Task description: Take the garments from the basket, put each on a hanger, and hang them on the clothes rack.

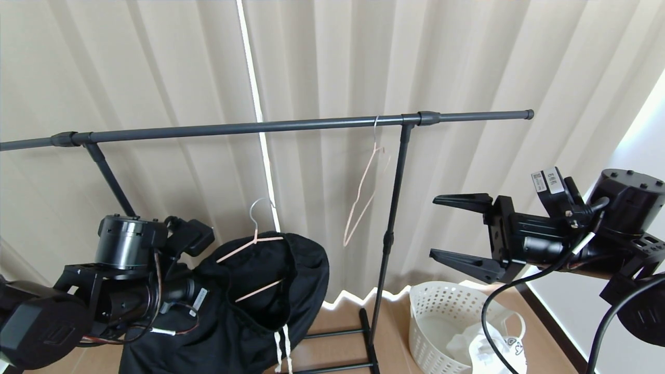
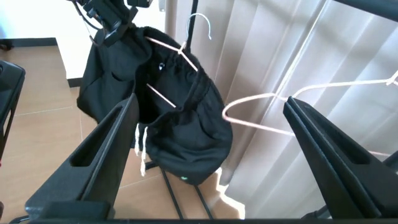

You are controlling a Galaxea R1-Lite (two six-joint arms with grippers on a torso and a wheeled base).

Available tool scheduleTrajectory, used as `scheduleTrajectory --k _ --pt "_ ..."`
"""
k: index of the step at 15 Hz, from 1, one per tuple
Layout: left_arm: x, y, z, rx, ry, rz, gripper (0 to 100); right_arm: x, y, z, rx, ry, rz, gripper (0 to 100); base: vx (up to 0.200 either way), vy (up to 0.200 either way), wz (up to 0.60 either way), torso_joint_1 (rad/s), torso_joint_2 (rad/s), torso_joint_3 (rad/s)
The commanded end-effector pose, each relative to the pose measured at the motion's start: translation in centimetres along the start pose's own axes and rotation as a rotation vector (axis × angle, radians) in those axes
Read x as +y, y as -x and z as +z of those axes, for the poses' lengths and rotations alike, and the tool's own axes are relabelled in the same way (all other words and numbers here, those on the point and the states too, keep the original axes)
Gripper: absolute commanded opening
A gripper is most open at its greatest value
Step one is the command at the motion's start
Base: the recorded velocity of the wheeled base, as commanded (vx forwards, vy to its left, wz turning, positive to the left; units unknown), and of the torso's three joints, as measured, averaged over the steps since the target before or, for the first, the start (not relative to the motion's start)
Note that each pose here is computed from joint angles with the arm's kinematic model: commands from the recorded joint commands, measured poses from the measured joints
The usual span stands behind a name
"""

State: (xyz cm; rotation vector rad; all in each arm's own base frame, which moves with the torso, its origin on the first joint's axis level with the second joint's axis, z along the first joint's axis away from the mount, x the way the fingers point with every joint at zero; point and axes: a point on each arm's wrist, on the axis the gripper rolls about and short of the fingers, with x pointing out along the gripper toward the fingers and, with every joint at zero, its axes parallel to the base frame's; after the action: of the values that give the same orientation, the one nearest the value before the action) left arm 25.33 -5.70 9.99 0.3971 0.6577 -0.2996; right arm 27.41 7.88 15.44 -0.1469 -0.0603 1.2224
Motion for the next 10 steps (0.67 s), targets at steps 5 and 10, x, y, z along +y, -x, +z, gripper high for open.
scheduleTrajectory --k 5,10 --pt "0.9 -2.9 2.6 -0.133 0.087 0.173 0 0.1 0.1 0.1 -0.002 0.003 -0.001 100 0.000 0.000 0.00 0.000 0.00 0.000" --pt "2.7 -6.1 8.0 -0.284 0.187 0.265 0 0.2 0.4 0.7 -0.011 0.019 -0.007 100 0.000 0.000 0.00 0.000 0.00 0.000"
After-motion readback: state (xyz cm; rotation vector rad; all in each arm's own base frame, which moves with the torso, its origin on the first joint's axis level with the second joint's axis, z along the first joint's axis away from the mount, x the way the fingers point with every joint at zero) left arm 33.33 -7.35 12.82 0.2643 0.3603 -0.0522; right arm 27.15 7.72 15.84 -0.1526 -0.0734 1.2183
